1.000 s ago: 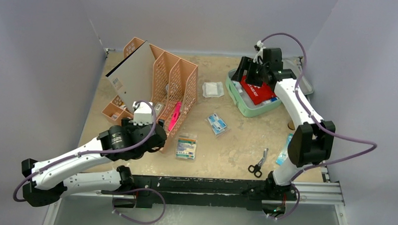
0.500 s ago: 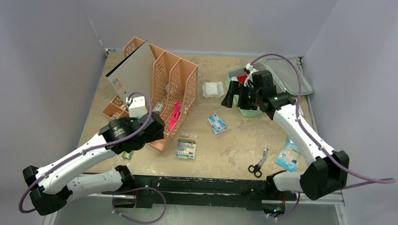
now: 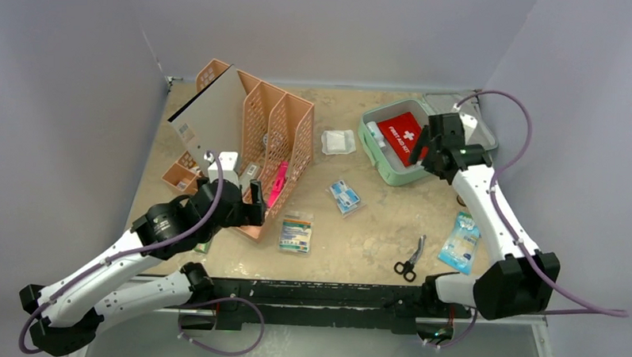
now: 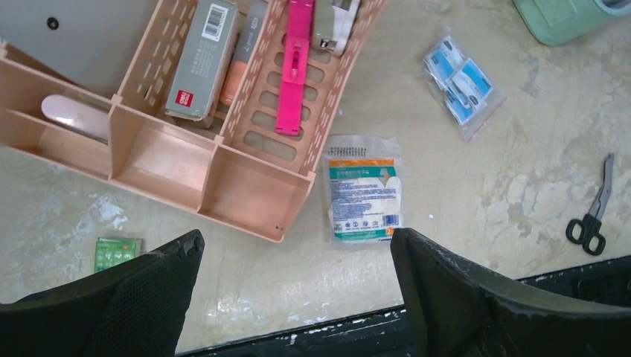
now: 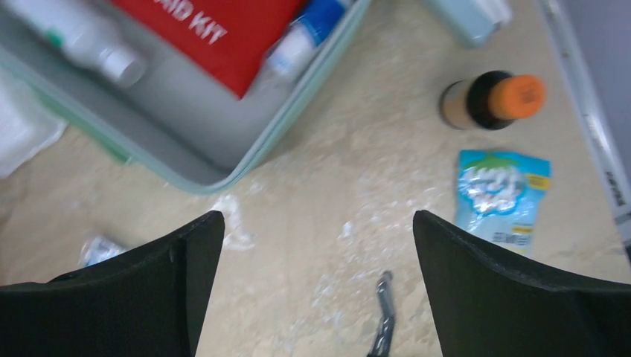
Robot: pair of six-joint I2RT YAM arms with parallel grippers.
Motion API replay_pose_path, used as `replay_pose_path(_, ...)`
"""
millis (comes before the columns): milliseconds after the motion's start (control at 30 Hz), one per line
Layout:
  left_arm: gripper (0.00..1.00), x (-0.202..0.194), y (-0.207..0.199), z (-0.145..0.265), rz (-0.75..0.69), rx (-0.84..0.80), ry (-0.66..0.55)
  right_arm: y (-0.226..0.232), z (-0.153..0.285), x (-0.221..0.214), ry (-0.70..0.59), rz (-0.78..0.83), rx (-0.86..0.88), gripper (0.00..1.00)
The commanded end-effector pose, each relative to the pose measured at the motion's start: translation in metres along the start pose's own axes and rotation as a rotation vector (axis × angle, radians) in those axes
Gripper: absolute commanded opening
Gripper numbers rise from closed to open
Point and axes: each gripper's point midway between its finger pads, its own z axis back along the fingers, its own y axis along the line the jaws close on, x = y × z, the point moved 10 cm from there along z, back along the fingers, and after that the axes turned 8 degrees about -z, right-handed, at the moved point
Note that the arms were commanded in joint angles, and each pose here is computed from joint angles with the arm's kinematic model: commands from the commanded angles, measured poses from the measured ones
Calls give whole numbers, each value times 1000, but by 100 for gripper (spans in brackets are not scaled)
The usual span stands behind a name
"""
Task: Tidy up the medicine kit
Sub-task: Pick up the pill bottle at the center of the board.
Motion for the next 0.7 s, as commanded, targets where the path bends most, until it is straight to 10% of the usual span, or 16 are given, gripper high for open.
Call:
replay_pose_path(0, 95, 7, -4, 2, -91, -102, -41, -19, -15, 31, -87, -13, -139, 99)
replay_pose_path(667, 94, -2, 0, -6, -426, -185, -1, -95, -88, 68, 74, -79, -258, 72)
